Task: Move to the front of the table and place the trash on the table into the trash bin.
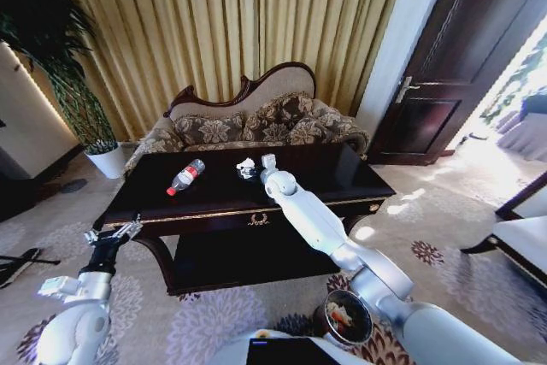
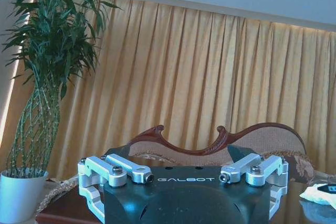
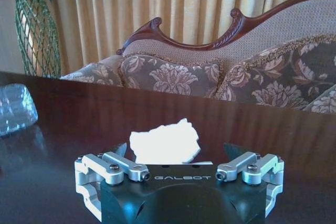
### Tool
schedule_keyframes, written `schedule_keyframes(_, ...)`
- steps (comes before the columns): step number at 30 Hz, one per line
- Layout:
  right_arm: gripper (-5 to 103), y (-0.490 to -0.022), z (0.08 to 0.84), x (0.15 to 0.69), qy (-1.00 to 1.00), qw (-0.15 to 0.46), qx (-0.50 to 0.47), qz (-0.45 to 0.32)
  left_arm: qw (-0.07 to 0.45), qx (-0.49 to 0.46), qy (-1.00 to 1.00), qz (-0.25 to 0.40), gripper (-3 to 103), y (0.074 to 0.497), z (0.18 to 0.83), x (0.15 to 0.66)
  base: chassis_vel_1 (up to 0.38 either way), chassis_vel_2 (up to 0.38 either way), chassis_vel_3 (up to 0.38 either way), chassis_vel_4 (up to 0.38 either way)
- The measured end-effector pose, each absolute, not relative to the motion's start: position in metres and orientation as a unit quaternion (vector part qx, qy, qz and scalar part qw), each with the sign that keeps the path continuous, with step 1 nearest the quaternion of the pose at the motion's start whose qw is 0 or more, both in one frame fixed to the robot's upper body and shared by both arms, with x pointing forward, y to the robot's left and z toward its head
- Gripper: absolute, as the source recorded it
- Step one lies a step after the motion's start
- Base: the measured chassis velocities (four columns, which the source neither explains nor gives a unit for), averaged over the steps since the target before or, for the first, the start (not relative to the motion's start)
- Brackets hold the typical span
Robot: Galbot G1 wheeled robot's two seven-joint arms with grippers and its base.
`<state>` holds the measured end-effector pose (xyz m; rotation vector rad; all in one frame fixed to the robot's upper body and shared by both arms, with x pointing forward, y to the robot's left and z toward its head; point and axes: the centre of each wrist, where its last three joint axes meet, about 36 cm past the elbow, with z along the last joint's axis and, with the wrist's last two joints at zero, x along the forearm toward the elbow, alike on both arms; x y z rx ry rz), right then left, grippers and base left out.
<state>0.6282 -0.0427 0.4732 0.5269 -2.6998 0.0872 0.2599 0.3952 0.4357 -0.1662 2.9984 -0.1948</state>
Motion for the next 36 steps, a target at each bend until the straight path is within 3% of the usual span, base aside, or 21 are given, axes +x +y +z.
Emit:
schedule_keyframes(27, 102, -0.078, 0.441, 0.644, -0.965, 0.211, 0.152, 0.046, 0.067, -0.061, 0.994, -0.068, 100, 0.406, 0.429, 0.258, 0.000, 0.000, 0.000, 0.000)
schedule_keyframes(30, 88, -0.079, 0.443, 0.641, -0.965, 0.206, 0.154, 0.045, 0.067, -0.062, 0.994, -0.068, 100, 0.407, 0.427, 0.256, 0.000, 0.000, 0.000, 0.000)
schedule_keyframes(36, 72, -0.082, 0.449, 0.637, -0.967, 0.197, 0.156, 0.043, 0.067, -0.062, 0.994, -0.065, 100, 0.408, 0.427, 0.253, 0.000, 0.000, 0.000, 0.000)
